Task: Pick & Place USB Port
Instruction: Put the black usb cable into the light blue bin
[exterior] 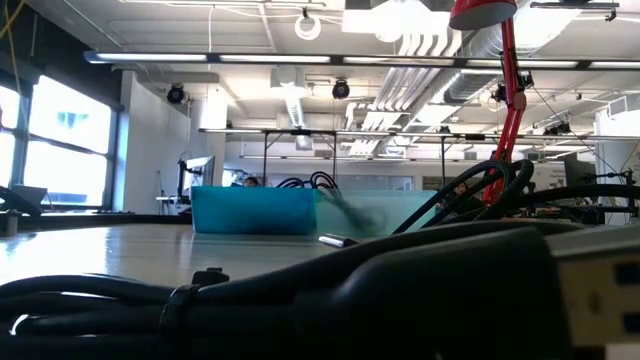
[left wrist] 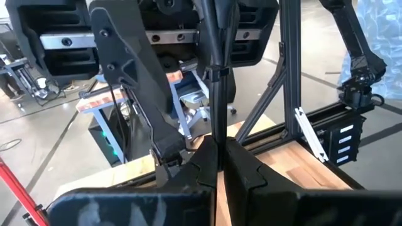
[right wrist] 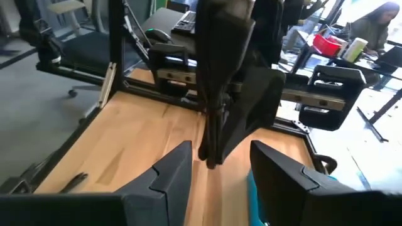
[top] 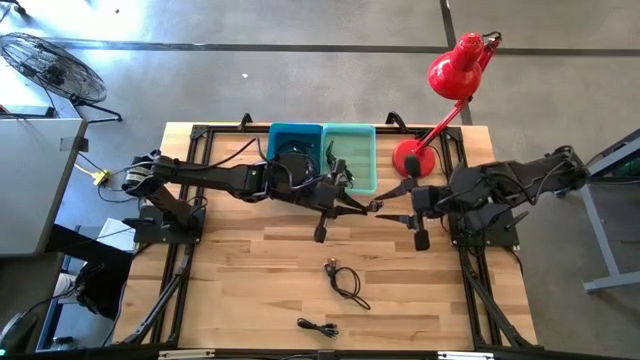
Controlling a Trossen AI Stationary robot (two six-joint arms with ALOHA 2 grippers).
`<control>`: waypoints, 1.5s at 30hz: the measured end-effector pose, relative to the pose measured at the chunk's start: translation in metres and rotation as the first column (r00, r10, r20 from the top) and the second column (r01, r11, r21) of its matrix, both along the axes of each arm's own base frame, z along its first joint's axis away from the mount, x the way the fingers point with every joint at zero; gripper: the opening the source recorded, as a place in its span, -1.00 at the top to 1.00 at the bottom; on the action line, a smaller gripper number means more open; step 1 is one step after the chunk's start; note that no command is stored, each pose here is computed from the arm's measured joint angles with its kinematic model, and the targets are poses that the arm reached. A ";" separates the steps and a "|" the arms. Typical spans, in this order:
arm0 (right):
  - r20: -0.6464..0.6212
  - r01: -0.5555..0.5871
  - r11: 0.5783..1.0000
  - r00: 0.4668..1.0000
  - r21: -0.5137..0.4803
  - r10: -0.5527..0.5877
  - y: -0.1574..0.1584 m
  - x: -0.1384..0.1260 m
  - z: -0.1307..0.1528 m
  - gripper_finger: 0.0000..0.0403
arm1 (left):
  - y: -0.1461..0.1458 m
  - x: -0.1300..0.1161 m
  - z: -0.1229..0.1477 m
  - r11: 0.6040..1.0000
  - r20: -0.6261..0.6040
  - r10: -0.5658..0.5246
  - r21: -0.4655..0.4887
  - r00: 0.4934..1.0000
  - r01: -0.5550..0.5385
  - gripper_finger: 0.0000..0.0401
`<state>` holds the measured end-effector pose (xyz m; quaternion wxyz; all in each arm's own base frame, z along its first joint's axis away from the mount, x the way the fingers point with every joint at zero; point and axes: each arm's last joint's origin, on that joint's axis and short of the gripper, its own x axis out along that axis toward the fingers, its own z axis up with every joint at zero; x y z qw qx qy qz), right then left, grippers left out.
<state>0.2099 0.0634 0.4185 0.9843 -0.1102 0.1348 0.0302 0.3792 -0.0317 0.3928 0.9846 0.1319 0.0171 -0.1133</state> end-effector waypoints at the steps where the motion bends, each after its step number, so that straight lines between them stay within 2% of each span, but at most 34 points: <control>1: 0.001 0.002 1.000 1.000 0.000 -0.002 0.000 0.002 0.000 0.24 | 0.000 0.000 0.000 1.000 0.000 0.001 0.000 1.000 -0.001 0.99; 5: 0.022 0.011 1.000 1.000 0.002 -0.011 -0.003 0.008 0.000 0.24 | 0.000 0.000 0.000 1.000 0.000 0.001 0.000 1.000 -0.001 0.99; 11: 0.069 -0.064 0.998 0.996 0.021 0.062 -0.005 0.012 0.004 0.24 | 0.000 -0.001 0.001 1.000 0.000 0.002 0.000 1.000 -0.002 0.99; 17: 0.078 -0.089 0.996 0.993 0.031 0.086 -0.005 0.013 0.005 0.27 | 0.000 -0.001 0.000 1.000 -0.005 0.009 0.001 1.000 -0.009 0.99; 21: 0.077 -0.114 0.993 0.991 0.038 0.111 -0.005 0.013 0.005 0.46 | 0.000 -0.001 0.000 1.000 -0.001 0.008 0.020 1.000 -0.008 0.99; 26: 0.069 -0.127 0.992 0.990 0.028 0.125 -0.004 0.013 0.005 0.91 | 0.001 -0.001 -0.001 0.999 -0.013 0.026 0.043 1.000 -0.026 0.97; 31: 0.039 -0.096 0.995 0.995 0.036 0.095 -0.006 0.012 0.002 0.94 | 0.002 -0.001 -0.004 0.995 -0.034 0.071 0.078 0.997 -0.068 0.75; 35: -0.027 0.002 1.000 1.000 0.020 -0.001 -0.009 0.010 -0.005 0.96 | 0.004 -0.006 -0.008 0.991 -0.111 0.102 0.094 0.989 -0.092 0.58; 38: -0.099 0.129 0.992 0.987 -0.005 -0.129 -0.017 0.009 -0.012 0.98 | 0.005 -0.016 -0.009 0.991 -0.189 0.102 0.106 0.977 -0.083 0.51; 42: -0.223 0.321 0.947 0.923 0.000 -0.313 -0.036 0.010 -0.027 0.99 | 0.008 -0.034 -0.012 0.978 -0.329 0.181 0.159 0.927 -0.134 0.50; 45: -0.319 0.396 0.918 0.874 0.034 -0.365 -0.051 0.016 -0.038 0.99 | 0.011 -0.048 -0.012 0.960 -0.402 0.261 0.206 0.878 -0.191 0.49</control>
